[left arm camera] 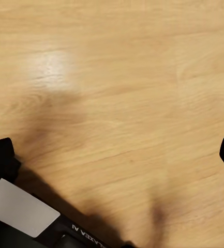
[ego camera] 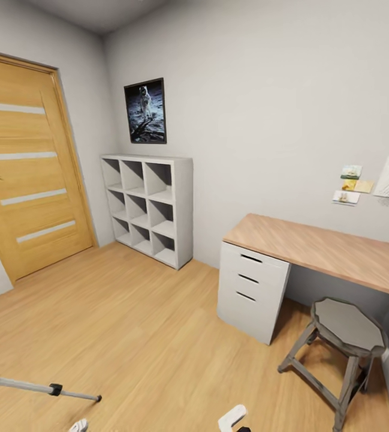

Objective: Attach the digital camera to the camera tripod in the bedroom.

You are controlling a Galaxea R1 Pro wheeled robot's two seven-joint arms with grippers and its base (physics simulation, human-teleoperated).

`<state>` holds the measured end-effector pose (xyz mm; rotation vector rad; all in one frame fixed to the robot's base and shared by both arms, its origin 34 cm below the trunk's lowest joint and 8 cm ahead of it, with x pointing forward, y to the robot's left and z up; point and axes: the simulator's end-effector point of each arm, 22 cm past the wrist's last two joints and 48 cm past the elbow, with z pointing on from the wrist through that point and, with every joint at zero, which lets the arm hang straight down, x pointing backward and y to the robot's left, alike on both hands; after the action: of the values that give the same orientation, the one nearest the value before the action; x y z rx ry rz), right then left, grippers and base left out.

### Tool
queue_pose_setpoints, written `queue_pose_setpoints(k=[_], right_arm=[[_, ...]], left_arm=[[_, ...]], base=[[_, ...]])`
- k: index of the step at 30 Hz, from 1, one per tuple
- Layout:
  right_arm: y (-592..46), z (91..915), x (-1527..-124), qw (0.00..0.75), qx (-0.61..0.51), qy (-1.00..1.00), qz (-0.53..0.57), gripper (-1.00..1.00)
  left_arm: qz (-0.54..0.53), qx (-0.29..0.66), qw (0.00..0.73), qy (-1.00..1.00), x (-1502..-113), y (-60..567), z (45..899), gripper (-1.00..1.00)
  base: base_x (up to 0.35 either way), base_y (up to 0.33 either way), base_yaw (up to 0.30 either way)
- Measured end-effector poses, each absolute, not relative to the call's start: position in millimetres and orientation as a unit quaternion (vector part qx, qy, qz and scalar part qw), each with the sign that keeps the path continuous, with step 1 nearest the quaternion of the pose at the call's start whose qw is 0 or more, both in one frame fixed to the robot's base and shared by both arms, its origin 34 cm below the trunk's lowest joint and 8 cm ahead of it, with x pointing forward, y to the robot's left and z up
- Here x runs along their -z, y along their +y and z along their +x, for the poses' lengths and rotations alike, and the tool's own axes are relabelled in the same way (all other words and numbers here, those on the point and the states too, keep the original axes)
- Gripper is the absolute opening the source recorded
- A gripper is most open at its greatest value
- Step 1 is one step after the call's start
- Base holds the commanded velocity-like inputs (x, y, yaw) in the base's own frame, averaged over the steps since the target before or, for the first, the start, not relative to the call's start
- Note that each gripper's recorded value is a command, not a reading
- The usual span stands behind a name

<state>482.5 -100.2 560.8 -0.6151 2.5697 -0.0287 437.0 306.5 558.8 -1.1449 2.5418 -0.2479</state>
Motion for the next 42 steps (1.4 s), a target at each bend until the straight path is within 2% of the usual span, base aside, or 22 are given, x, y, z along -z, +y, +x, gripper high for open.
queue_pose_setpoints(k=[42], right_arm=[[-100.3,482.6,-560.9,0.247,0.011,0.942,-0.226,1.00]], left_arm=[[-0.402,0.087,0.171,0.895,-558.8,306.2,437.2,1.00]], base=[[0.000,-0.020,0.300]])
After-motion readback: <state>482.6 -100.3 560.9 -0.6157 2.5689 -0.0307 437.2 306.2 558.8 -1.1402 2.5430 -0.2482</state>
